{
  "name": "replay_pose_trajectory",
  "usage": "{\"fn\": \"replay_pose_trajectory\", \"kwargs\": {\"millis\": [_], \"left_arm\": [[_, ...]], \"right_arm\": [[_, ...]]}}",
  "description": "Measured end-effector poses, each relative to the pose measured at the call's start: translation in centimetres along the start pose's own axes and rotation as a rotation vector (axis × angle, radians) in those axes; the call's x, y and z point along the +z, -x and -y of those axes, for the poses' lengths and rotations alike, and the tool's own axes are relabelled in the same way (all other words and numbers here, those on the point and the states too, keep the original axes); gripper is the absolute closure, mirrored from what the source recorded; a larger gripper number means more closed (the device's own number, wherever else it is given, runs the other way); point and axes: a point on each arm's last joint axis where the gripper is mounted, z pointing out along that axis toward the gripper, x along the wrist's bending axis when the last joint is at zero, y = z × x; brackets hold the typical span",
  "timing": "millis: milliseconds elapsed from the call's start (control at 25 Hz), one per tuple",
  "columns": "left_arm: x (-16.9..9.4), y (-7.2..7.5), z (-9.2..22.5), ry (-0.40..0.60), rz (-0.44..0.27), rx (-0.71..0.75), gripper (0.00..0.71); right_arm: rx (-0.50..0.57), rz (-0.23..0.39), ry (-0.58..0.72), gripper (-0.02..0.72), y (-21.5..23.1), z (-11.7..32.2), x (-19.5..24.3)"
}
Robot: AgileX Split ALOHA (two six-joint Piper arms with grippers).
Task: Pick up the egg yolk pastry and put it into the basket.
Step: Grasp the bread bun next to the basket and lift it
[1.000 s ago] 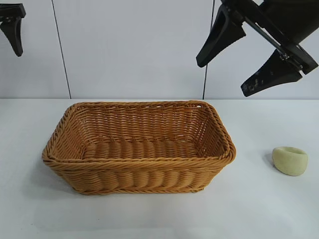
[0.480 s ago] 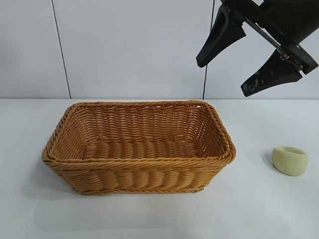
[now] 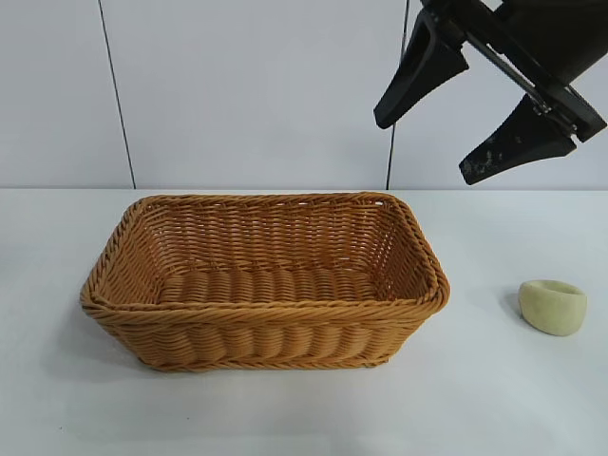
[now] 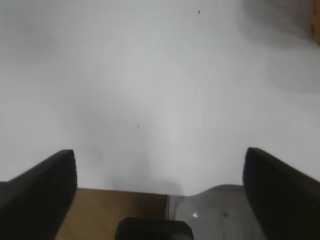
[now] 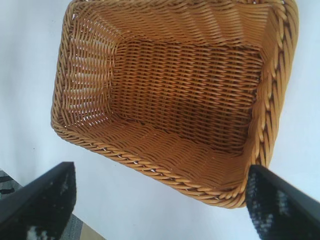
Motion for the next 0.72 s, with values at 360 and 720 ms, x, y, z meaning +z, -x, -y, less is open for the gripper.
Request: {"fn": "replay_pose_trajectory", "kwargs": {"millis": [360,720], "left_arm": [[0.3,-0.2,7.9,0.226,0.042,0.009,0.015],[-1.7,-0.4,11.6,0.501,0.052,0.043,0.015]], "right_arm": [[0.000,0.000,0.001,0.071,0.0,0.0,0.0],[0.001,0.000,0.002,0.071,0.0,0.0,0.0]]}}
